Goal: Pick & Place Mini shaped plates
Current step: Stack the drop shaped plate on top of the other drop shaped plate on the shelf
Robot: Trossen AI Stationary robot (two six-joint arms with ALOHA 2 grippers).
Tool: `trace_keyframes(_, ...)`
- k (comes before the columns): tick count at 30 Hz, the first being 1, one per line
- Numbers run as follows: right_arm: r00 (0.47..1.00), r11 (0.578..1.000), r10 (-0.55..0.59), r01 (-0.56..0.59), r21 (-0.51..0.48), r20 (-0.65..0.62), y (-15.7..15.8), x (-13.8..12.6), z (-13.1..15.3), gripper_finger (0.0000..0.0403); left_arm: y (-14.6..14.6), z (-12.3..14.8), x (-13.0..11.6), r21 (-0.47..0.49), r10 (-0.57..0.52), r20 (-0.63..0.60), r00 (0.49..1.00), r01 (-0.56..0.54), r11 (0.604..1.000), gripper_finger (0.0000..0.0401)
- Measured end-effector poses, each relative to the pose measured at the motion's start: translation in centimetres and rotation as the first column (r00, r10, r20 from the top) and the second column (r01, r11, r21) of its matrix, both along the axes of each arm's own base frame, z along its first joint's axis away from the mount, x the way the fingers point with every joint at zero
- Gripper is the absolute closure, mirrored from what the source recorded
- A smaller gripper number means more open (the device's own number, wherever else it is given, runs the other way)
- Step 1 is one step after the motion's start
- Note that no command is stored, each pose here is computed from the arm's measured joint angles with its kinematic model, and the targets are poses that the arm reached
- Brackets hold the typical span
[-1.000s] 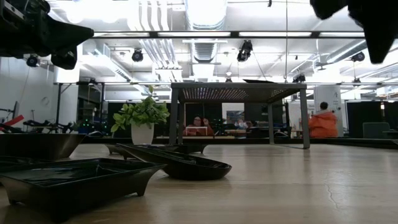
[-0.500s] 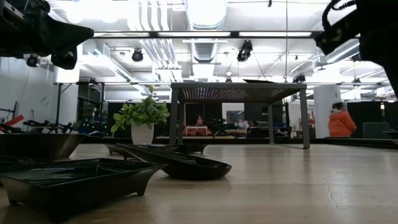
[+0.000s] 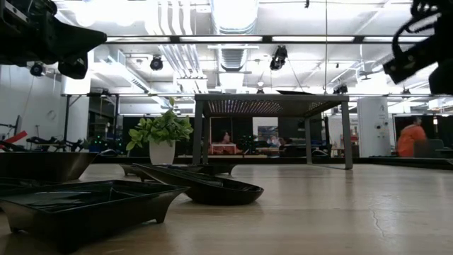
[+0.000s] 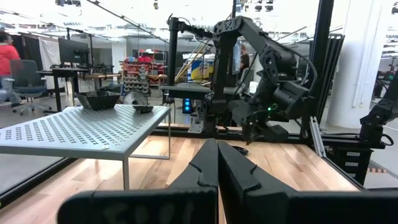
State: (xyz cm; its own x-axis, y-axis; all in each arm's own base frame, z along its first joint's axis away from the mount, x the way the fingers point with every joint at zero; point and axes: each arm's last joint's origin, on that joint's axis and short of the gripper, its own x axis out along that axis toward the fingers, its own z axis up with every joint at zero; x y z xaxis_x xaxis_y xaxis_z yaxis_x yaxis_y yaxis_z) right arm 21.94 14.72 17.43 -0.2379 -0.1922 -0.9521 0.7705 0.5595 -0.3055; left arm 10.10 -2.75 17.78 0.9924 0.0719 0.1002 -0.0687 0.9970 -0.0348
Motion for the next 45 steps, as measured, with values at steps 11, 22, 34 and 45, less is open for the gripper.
trace_keyframes(11,0.994,0.996,-0.091,0.090,0.015,0.062,-1.3,-1.6,-2.1,0.0331,0.0,0.0,0.0,0.000,0.000,0.000,1.000,0.000,1.000,0.0401)
trace_keyframes(22,0.990,0.994,-0.105,0.109,-0.034,0.092,-1.9,-1.6,-2.5,0.0316,0.0,0.0,0.0,0.000,0.000,0.000,1.000,0.000,1.000,0.0401)
trace_keyframes(34,0.988,0.992,-0.114,0.119,-0.037,0.101,-2.2,-1.6,-3.0,0.0316,0.0,0.0,0.0,0.000,0.000,0.000,1.000,0.000,1.000,0.0401)
trace_keyframes(45,0.992,0.995,-0.094,0.097,-0.031,0.086,-2.4,-1.9,-3.4,0.0343,0.0,0.0,0.0,0.000,0.000,0.000,1.000,0.000,1.000,0.0401)
